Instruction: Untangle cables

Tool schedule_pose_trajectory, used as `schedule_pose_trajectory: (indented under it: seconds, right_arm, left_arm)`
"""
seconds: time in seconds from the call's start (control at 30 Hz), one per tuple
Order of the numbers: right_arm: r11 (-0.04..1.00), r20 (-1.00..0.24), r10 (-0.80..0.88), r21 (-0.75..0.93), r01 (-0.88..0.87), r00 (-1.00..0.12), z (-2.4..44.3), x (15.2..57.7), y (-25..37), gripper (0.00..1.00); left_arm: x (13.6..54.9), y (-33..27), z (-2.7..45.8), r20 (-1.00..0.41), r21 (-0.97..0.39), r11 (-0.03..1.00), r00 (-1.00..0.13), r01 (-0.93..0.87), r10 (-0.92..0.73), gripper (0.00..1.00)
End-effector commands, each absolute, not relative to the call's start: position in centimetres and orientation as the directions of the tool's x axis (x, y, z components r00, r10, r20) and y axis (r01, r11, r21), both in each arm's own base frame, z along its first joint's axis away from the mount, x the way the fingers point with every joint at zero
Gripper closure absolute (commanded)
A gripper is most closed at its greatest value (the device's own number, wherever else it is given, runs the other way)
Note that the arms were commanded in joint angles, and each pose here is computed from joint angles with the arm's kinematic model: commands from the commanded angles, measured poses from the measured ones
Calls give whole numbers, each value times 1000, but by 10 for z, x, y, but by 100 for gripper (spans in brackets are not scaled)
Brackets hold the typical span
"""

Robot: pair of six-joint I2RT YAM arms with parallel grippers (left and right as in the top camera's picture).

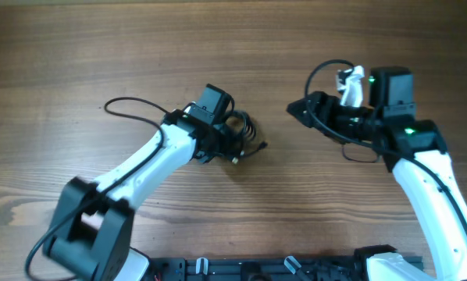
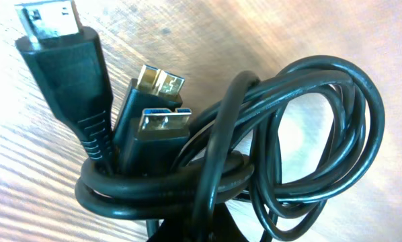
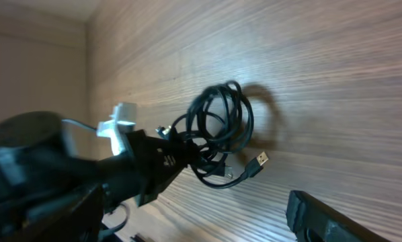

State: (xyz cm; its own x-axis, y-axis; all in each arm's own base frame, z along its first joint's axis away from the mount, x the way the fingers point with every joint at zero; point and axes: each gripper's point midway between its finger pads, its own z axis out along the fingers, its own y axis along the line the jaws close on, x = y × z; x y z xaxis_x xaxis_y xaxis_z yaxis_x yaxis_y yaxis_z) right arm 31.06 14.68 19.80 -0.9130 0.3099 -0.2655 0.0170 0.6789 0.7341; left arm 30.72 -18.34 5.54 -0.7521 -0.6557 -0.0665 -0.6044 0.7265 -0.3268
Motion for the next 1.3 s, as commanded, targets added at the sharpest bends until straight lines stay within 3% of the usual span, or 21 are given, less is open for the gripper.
schedule_pose_trajectory:
  seconds: [0.0, 0.33, 0.57, 0.8, 0.93, 1.27]
  right_arm:
    - [667, -180, 324, 739, 89, -929, 182, 314, 166, 18]
    - [644, -36, 285, 748, 163, -958, 131, 325, 228, 34]
    - [684, -22, 329, 695, 222, -944, 97, 337, 228, 46]
    - [716, -6, 360, 643, 272, -933, 76, 338, 220, 78]
    - [745, 2, 377, 593, 304, -926, 68, 333, 211, 95]
    - [775, 45, 395, 520, 359, -917, 57, 318, 199, 96]
  left_arm:
    - [322, -187, 104, -39, -463, 569, -626, -679, -779, 96]
    - [333, -194, 127, 6, -554, 452, -546, -699, -838, 96]
    - [332, -201, 130, 37, -570, 447, -564, -690, -825, 96]
    - [330, -208, 133, 65, -582, 446, -586, -680, -808, 96]
    - [343, -214, 151, 17, -657, 462, -624, -596, -781, 96]
    - [382, -215, 198, -14, -813, 348, -582, -467, -813, 96]
